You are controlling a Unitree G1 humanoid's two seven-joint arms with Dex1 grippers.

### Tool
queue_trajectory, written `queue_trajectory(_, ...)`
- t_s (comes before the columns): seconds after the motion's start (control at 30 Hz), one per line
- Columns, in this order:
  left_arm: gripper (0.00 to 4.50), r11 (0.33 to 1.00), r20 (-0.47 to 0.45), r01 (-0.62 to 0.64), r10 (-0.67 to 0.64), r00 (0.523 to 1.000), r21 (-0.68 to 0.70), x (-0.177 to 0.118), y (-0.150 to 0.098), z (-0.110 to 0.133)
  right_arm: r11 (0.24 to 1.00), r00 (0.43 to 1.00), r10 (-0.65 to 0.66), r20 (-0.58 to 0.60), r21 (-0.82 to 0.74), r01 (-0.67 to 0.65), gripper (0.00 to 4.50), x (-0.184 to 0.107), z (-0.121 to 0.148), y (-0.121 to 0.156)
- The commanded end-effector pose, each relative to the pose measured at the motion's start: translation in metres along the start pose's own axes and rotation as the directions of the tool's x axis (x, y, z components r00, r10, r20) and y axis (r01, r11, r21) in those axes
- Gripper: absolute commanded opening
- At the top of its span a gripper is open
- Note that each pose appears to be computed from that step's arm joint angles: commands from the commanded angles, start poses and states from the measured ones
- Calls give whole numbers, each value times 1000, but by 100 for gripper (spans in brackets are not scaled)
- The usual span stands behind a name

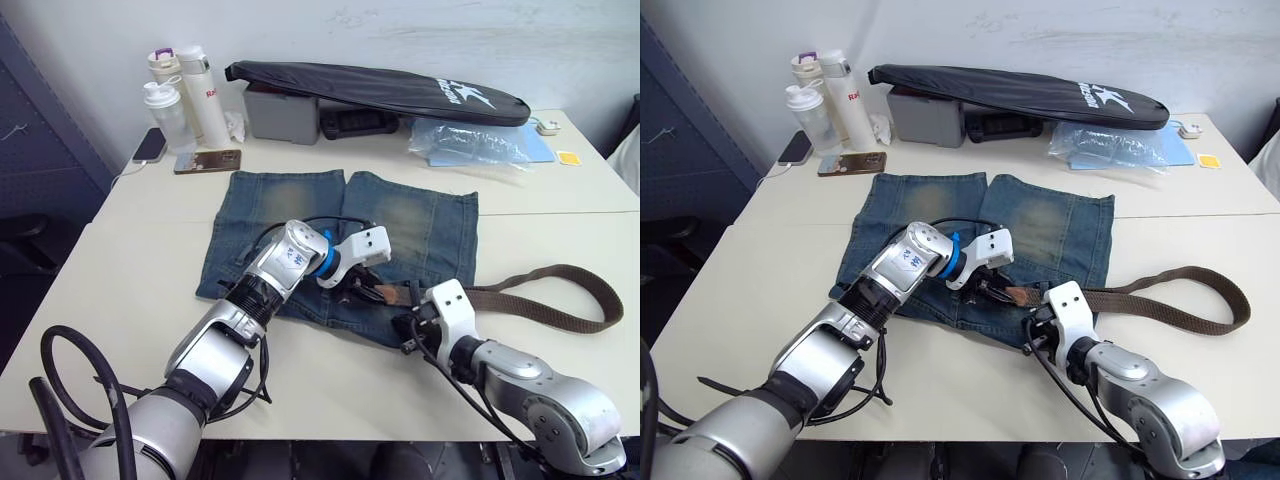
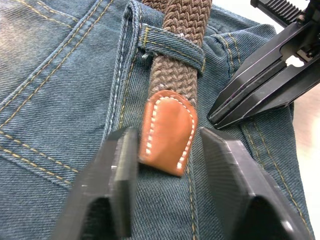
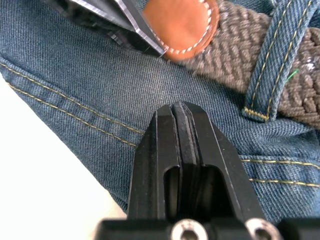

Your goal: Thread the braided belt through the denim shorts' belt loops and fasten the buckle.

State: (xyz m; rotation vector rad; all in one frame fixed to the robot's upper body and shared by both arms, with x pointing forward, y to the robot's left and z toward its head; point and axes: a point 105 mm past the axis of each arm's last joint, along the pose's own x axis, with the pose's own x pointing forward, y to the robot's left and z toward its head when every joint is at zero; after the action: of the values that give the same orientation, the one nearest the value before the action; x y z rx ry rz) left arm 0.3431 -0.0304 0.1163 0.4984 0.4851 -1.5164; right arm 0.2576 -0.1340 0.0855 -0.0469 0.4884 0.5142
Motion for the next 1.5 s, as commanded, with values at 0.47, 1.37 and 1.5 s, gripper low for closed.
queue_trajectory(0.47, 7, 997, -46, -73, 74, 996, 31, -71, 12, -7, 1000, 995, -22, -97, 18, 24, 0, 1, -18, -8)
queue_trajectory(1.37, 447, 982, 89, -180, 174, 981, 60, -152, 3, -12, 863, 981, 183, 62, -489, -130, 0, -31, 40, 10)
queue_trajectory(1.5, 450, 977, 144, -136, 112, 983, 167, -158, -12, -15, 801, 967, 254, -25, -556, -224, 91, -38, 37, 18)
